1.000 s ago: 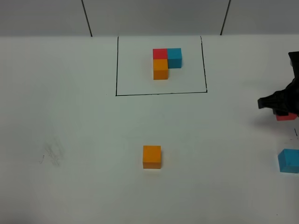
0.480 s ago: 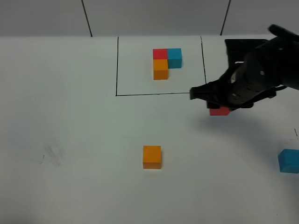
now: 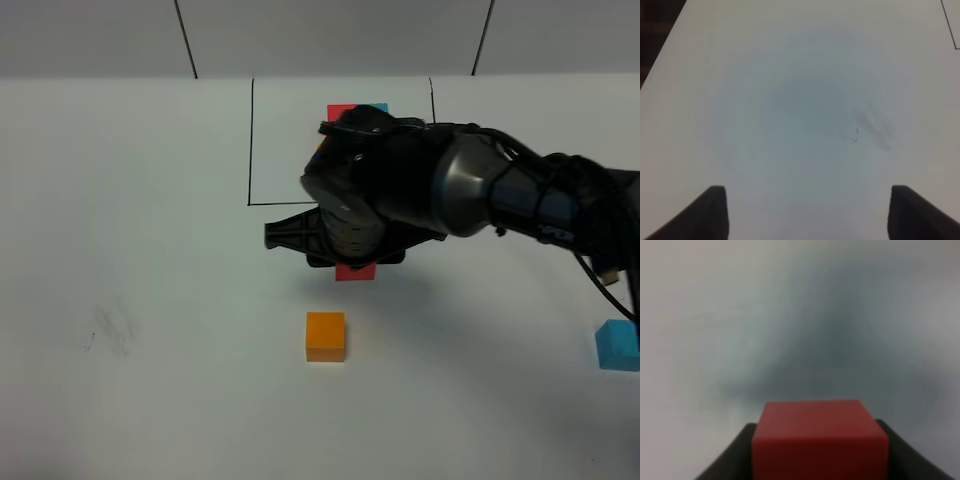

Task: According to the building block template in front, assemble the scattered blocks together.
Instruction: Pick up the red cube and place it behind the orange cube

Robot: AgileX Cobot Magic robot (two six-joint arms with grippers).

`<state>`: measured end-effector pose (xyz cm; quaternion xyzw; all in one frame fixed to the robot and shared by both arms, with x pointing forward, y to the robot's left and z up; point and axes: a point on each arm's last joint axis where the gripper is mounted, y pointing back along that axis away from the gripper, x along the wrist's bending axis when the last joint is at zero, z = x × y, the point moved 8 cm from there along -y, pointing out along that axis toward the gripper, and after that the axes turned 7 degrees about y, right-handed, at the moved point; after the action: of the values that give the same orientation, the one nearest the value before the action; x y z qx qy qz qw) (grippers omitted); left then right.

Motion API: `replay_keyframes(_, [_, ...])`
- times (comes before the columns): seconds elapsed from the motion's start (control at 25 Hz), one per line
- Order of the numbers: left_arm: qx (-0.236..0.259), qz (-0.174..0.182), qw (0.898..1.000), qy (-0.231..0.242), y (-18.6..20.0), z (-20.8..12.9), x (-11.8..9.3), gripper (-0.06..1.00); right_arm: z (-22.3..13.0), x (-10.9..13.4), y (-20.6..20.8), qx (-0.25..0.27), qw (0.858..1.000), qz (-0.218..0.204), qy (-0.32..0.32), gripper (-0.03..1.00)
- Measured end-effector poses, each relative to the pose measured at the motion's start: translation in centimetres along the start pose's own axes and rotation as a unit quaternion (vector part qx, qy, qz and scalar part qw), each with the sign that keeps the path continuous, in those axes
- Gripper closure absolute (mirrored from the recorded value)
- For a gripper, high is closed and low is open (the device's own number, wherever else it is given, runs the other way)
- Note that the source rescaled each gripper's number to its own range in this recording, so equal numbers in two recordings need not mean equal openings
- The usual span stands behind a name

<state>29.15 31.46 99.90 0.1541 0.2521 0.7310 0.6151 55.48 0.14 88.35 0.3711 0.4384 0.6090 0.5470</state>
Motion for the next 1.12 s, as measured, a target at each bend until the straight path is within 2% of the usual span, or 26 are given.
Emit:
replay_keyframes(0.24, [0.0, 0.0, 1.0, 0.0, 0.0, 0.0, 0.0, 0.45, -0.7, 3.0, -1.4, 0.009, 1.0, 0.009, 0.012, 0.68])
replay_keyframes(0.56, [0.0, 0.002, 1.0, -0.001, 0.0, 0.0, 0.1, 0.45, -1.5, 2.9, -2.6, 0.031, 0.999, -0.005, -0.007, 0.68])
replay_keyframes(1.12, [0.0, 0.002, 1.0, -0.001, 0.0, 0.0, 0.1, 0.45, -2.2, 3.0, -4.8, 0.04, 0.999, -0.015, -0.015, 0.68])
